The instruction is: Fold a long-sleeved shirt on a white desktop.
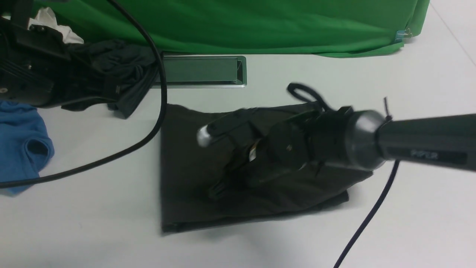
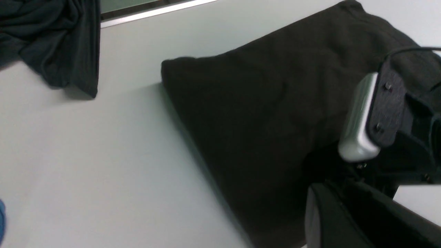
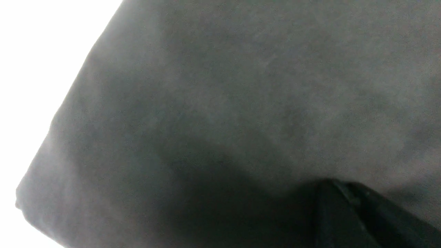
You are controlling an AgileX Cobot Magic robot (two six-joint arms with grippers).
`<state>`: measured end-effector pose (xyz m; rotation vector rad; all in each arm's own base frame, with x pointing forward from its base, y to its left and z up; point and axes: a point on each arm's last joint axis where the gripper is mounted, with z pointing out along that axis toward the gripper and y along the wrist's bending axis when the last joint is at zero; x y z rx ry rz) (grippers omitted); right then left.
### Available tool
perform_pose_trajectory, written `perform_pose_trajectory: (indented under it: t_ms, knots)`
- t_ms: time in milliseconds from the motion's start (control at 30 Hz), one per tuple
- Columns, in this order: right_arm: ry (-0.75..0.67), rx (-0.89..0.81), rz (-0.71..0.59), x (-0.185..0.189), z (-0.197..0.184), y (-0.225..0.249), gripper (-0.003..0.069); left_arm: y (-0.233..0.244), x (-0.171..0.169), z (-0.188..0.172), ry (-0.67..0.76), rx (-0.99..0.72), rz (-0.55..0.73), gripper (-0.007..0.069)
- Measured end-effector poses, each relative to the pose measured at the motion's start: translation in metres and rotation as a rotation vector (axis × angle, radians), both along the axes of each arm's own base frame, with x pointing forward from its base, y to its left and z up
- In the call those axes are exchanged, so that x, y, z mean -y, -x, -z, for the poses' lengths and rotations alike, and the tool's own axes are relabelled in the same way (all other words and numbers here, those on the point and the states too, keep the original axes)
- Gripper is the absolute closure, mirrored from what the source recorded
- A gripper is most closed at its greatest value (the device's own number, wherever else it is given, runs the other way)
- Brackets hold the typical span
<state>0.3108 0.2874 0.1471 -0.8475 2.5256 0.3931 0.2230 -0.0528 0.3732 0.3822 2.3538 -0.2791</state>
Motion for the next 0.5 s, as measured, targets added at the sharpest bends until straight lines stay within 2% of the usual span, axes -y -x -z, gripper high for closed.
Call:
perform_pose_trajectory:
  t_ms: [133, 167, 200, 267, 300, 333, 433, 500]
  knots:
    - [-0.064, 0.086, 0.049, 0.026, -0.061, -0.006, 0.0571, 0.001, 0.001, 0.000, 0.007, -0.002, 0.004, 0.0537]
    - [-0.070, 0.092, 0.053, 0.028, -0.066, -0.006, 0.0567, 0.001, 0.001, 0.000, 0.007, -0.003, 0.005, 0.0536]
    - [-0.130, 0.153, 0.097, 0.044, -0.105, -0.004, 0.0538, 0.003, 0.001, -0.001, 0.008, -0.008, 0.016, 0.0535]
    - [-0.192, 0.231, 0.166, 0.074, -0.155, 0.001, 0.0501, 0.007, 0.001, -0.003, 0.009, -0.009, 0.025, 0.0533]
    - [-0.200, 0.236, 0.186, 0.080, -0.159, 0.001, 0.0497, 0.008, 0.001, -0.003, 0.008, -0.007, 0.026, 0.0534]
    - [-0.219, 0.316, 0.252, 0.116, -0.201, 0.012, 0.0470, 0.015, 0.000, -0.009, 0.012, 0.014, 0.032, 0.0533]
    - [-0.186, 0.413, 0.343, 0.168, -0.244, 0.038, 0.0454, 0.035, -0.002, -0.021, 0.014, 0.060, 0.042, 0.0531]
    - [-0.160, 0.473, 0.374, 0.190, -0.259, 0.058, 0.0452, 0.049, -0.005, -0.026, 0.003, 0.060, 0.053, 0.0529]
